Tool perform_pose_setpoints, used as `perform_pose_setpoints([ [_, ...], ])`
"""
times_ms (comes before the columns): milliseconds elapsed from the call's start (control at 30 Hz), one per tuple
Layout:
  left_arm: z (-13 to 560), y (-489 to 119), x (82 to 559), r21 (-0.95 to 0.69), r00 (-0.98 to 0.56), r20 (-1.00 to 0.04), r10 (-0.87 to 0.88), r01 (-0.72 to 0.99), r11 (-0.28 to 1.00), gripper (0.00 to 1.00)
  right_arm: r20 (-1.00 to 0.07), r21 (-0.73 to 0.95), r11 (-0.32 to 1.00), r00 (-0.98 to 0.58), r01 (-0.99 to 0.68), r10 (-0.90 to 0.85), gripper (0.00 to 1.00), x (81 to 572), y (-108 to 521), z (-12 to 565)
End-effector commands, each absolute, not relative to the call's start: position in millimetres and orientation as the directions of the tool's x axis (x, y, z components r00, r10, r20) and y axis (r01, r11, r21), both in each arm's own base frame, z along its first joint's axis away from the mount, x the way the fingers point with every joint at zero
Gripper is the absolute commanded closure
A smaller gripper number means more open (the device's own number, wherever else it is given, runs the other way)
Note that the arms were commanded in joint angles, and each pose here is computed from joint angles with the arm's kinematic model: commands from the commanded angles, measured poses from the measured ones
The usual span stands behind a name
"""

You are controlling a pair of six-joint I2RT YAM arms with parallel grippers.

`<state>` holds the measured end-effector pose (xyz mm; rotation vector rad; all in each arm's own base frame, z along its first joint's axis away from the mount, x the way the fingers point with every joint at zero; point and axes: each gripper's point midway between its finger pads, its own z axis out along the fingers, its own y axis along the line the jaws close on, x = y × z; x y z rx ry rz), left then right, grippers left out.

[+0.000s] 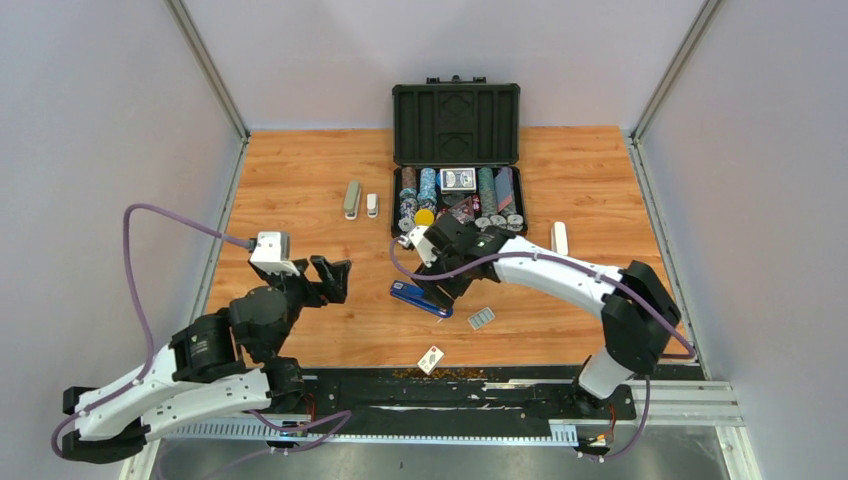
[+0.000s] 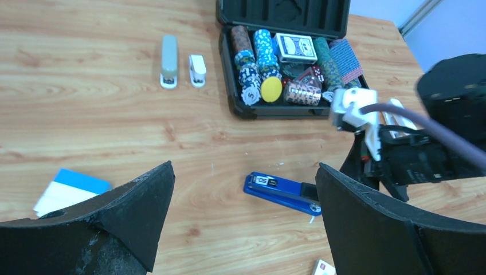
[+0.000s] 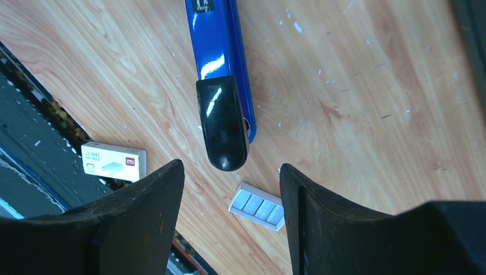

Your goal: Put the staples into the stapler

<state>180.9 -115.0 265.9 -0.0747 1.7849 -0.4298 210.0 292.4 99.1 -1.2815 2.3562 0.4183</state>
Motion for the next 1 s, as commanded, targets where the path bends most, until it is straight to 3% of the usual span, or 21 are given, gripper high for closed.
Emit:
perform_pose_setpoints([
  [0, 283.8, -94.0, 177.7, -0.185, -0.208, -0.968, -0.141, 0.212, 0.96, 0.0, -0.387, 0.024, 0.548, -0.513, -0.836, -0.766, 0.39, 205.5, 290.7, 95.3],
  [233, 275.0, -69.3, 180.6, -0.113, -0.153, -0.984, -0.09, 0.145, 0.983, 0.0, -0.291, -0.062, 0.533, -0.495, -0.844, -0.819, 0.46, 211.0, 301.8, 78.7],
  [433, 277.6, -61.7, 177.1, -0.187, -0.114, -0.979, -0.17, 0.16, 0.969, 0.0, -0.259, -0.083, 0.527, -0.492, -0.846, -0.831, 0.61, 211.7, 305.4, 71.6],
  [700, 277.1, -57.7, 175.8, -0.2, -0.107, -0.977, -0.185, 0.157, 0.967, 0.0, -0.229, -0.109, 0.524, -0.491, -0.845, -0.84, 0.89, 213.3, 300.4, 54.0],
  [967, 274.8, -61.2, 176.9, -0.182, -0.117, -0.979, -0.165, 0.158, 0.971, 0.0, -0.211, -0.083, 0.512, -0.487, -0.855, -0.847, 1.0, 206.3, 297.7, 21.9],
])
